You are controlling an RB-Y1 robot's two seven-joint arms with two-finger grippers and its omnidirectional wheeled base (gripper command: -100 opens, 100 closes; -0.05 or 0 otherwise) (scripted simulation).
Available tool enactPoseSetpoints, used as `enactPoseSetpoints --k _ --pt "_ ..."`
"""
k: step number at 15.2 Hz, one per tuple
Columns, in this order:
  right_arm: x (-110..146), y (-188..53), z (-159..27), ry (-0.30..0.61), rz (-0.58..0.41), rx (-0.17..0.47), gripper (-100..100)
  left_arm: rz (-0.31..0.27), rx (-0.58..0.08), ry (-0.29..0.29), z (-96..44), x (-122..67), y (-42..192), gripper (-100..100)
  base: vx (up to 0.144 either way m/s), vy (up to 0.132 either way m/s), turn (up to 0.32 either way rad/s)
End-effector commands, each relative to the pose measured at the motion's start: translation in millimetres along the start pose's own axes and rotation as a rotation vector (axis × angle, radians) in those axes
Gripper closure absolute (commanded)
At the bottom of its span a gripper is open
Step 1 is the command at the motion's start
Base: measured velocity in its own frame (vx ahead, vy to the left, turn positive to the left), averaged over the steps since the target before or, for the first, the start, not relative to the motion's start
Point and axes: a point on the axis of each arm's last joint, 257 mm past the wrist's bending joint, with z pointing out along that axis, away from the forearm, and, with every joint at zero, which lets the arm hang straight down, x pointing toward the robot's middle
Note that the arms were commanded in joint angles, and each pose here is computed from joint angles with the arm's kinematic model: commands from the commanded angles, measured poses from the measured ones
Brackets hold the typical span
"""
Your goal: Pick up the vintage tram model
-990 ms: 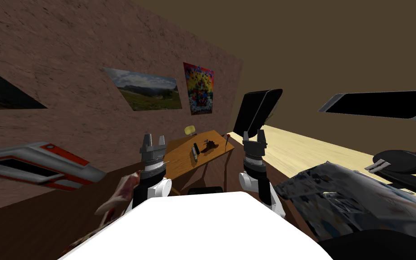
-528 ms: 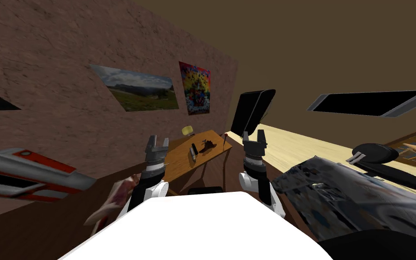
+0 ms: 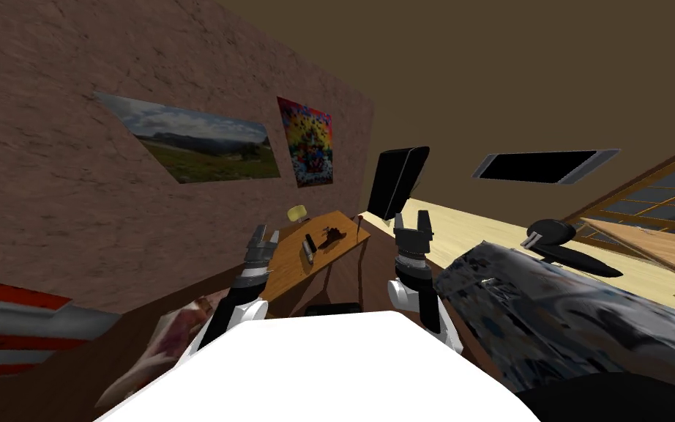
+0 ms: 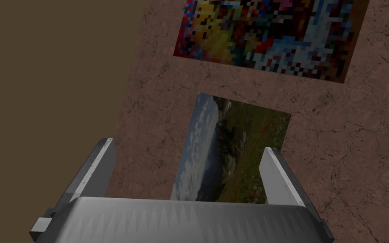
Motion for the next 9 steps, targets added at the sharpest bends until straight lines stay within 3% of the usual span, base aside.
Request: enactPoseSetpoints --k 1,2,3,4,5,8,9 --pt "0.0 0.0 0.0 0.0 0.0 0.0 0 0.003 -0.075 0.022 -3.7 -3.8 22.8 -100 -0.003 0.007 -0.217" --pt "0.0 0.0 0.0 0.0 0.0 0.0 0 0.003 -0.076 0.022 -3.7 -3.8 22.9 -100 -0.003 0.01 -0.185" --pt "0.0 0.0 0.0 0.0 0.0 0.0 0 0.006 -0.135 0.037 -9.0 -6.2 41.9 -100 -0.002 0.01 -0.277" --pt "0.0 0.0 0.0 0.0 0.0 0.0 0 0.006 -0.135 0.037 -9.0 -6.2 41.9 -100 -0.003 0.013 -0.217" --pt "0.0 0.0 0.0 0.0 0.0 0.0 0 0.008 -0.191 0.05 -15.2 -9.4 59.8 -100 -0.002 0.012 -0.252" --pt "0.0 0.0 0.0 0.0 0.0 0.0 0 0.01 -0.265 0.063 -23.6 -12.9 82.0 -100 -0.002 0.016 -0.226" --pt "0.0 0.0 0.0 0.0 0.0 0.0 0 0.016 -0.325 0.075 -32.4 -17.3 100.7 -100 -0.002 0.013 -0.31"
